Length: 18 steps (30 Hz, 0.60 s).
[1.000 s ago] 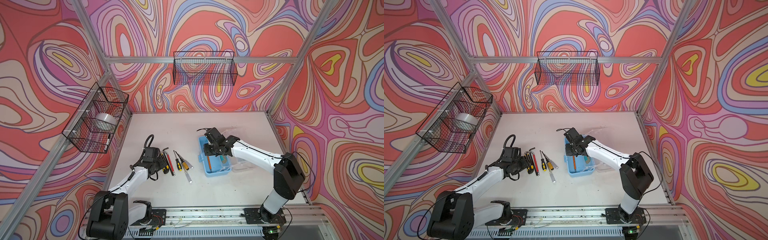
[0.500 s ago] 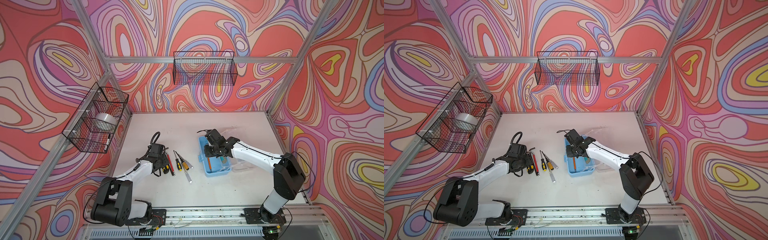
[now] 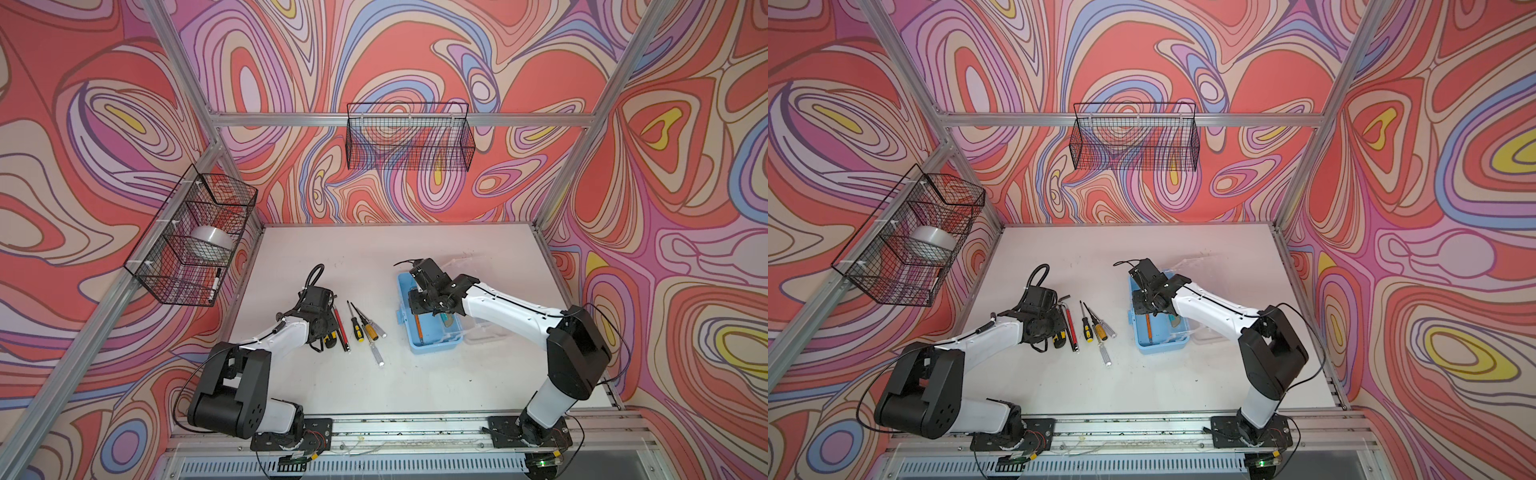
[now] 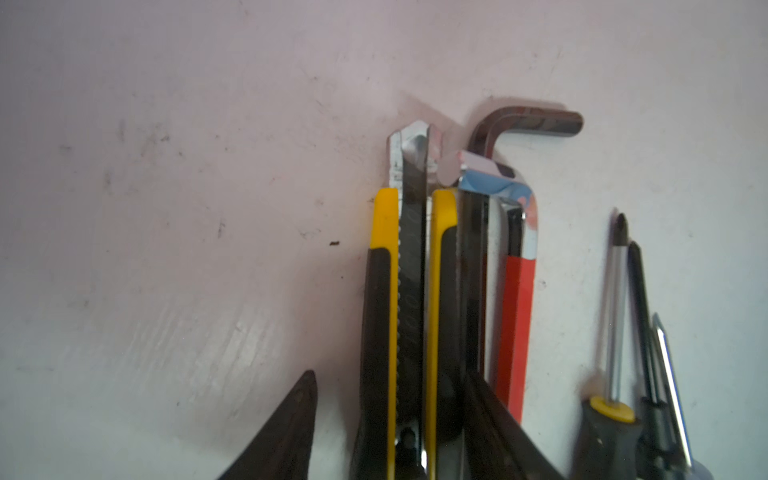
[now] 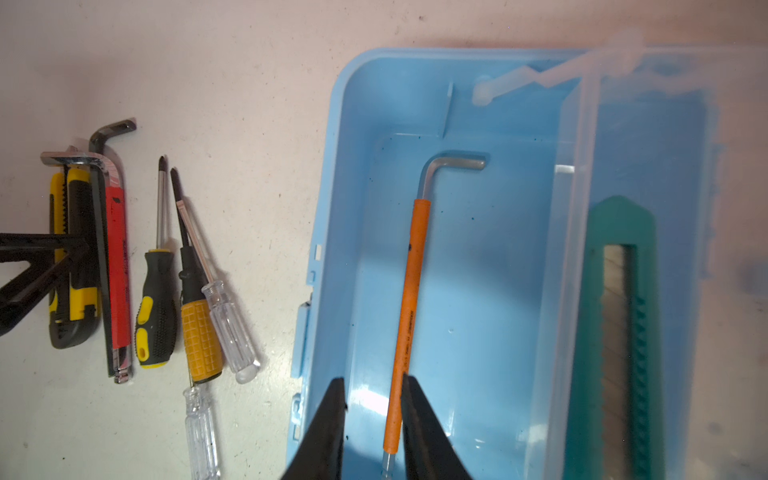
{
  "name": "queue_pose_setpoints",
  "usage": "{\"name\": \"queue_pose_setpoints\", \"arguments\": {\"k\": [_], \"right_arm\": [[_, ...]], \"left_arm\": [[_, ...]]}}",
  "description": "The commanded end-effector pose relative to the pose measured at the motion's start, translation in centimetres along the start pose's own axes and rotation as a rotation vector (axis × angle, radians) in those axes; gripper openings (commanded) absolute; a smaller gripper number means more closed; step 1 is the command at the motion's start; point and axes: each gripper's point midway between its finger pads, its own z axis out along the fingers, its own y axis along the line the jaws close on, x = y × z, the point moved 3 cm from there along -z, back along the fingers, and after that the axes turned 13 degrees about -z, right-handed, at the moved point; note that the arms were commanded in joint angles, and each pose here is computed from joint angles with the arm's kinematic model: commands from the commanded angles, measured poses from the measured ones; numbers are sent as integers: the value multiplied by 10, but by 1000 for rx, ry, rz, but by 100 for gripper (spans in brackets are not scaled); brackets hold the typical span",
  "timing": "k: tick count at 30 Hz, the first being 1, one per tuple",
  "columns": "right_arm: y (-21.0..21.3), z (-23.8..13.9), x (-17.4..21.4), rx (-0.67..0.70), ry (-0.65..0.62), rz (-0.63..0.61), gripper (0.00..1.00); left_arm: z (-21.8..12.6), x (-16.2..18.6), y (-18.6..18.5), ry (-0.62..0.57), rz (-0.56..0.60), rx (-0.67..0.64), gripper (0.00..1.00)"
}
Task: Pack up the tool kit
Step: 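Open the right gripper in the box while the left grasps the yellow-black knife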
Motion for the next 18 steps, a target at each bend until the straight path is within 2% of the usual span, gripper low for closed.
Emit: {"name": "queue_pose_setpoints", "arguments": {"k": [1,10,18], "right_arm": [[-3,-1,0,14,-14,-13,25],[-2,1,0,5,-13,-12,25],[-5,-19,-8,15,-71,-12,25]], "left_arm": [[1,-6,-1,-22,13,-29,53],[5,-4,-1,4,40,-80,50],[8,-3,-4,15,60,-98,44]]}}
